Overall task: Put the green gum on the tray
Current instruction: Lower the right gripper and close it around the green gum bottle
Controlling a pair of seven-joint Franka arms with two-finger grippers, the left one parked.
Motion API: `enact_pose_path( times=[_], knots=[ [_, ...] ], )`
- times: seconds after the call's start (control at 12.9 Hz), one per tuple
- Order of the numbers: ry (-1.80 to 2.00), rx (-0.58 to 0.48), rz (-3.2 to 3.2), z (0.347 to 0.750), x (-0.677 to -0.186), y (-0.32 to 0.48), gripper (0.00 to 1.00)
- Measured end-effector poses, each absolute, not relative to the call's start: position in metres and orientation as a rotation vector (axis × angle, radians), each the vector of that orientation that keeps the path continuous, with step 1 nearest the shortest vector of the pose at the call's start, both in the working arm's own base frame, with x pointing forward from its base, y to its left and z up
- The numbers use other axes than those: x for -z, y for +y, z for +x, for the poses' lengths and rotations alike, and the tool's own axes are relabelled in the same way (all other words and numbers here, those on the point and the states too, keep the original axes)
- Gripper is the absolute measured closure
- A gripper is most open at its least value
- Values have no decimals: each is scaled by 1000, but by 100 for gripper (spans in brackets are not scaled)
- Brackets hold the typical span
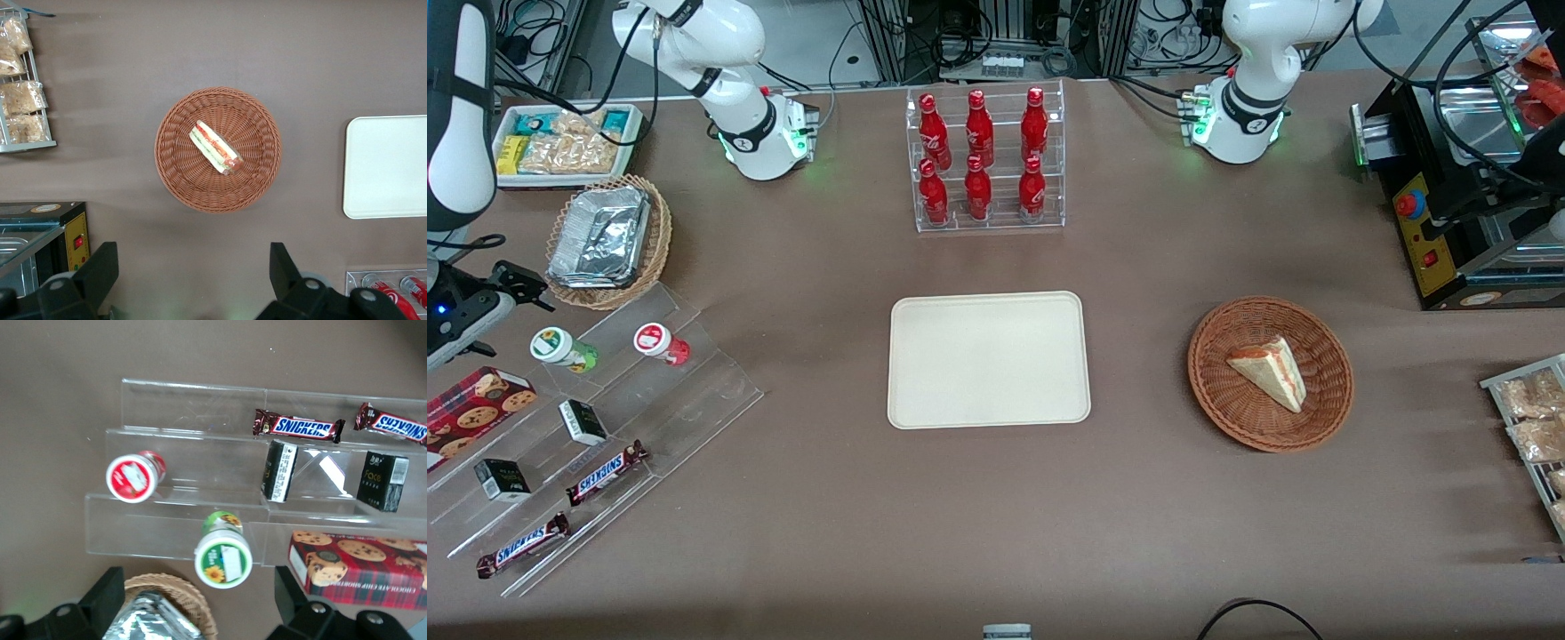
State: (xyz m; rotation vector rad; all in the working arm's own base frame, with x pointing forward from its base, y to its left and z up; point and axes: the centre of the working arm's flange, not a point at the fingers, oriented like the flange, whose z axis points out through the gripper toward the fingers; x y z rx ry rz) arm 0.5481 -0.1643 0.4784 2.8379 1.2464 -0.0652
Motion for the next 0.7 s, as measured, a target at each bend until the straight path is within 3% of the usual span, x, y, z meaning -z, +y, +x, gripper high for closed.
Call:
enact_pose_path(
  times=[0.7],
  knots=[
    [1346,27,2794,545,-412,-190,0]
  ],
)
